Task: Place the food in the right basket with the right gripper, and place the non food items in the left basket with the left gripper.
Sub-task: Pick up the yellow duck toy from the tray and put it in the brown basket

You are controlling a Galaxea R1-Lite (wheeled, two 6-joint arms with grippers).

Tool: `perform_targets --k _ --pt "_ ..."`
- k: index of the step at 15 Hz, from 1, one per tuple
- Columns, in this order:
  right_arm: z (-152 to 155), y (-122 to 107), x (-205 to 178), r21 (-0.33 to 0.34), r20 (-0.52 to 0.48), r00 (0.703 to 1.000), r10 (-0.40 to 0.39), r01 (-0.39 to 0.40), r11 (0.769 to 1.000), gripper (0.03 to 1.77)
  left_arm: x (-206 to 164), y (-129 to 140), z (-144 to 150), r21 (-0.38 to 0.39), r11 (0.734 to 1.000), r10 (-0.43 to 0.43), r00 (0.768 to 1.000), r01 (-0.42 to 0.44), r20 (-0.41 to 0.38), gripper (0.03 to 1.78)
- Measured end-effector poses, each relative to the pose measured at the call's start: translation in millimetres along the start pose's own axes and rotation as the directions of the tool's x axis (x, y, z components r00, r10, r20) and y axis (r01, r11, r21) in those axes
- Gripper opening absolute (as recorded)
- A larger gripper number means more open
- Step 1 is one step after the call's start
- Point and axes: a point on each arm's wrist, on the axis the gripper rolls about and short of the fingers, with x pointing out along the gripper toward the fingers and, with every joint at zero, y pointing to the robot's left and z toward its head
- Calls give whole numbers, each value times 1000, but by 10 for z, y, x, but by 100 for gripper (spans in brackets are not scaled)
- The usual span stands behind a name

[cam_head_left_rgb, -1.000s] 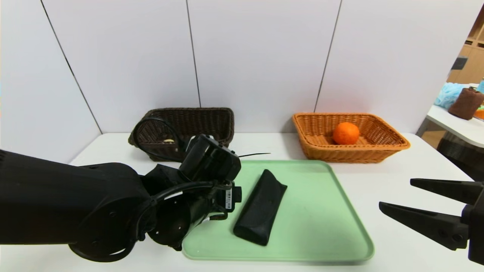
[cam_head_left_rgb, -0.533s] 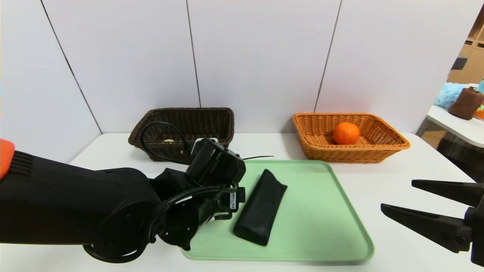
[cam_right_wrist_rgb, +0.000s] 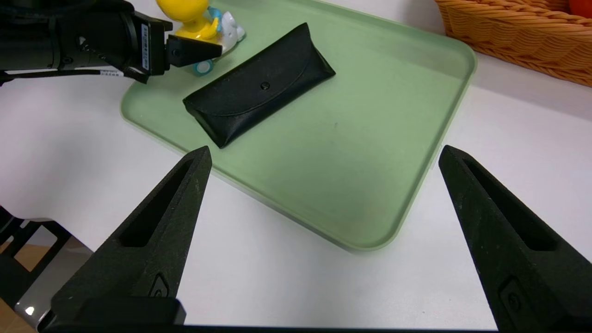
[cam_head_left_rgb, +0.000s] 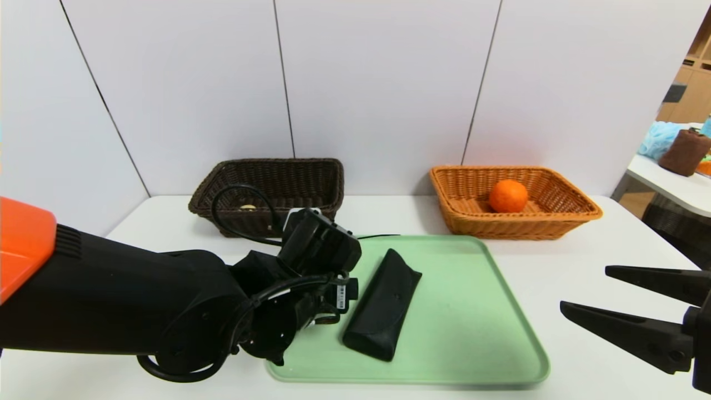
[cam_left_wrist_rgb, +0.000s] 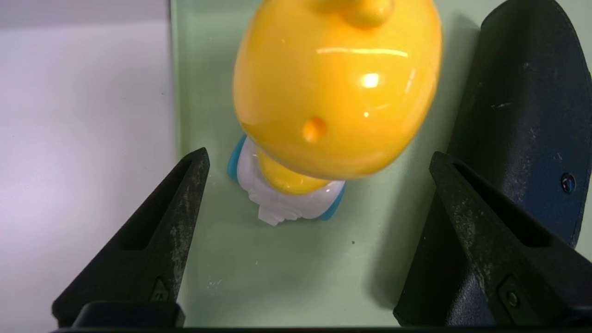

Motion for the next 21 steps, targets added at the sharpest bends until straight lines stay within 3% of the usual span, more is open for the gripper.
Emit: perform_targets --k 11,21 --pt "5 1 20 -2 -6 1000 5 -5 1000 169 214 173 51 24 1000 5 1000 -6 29 169" --pt "9 4 21 -4 -5 1000 7 -7 1000 169 386 153 4 46 999 -8 998 5 60 169"
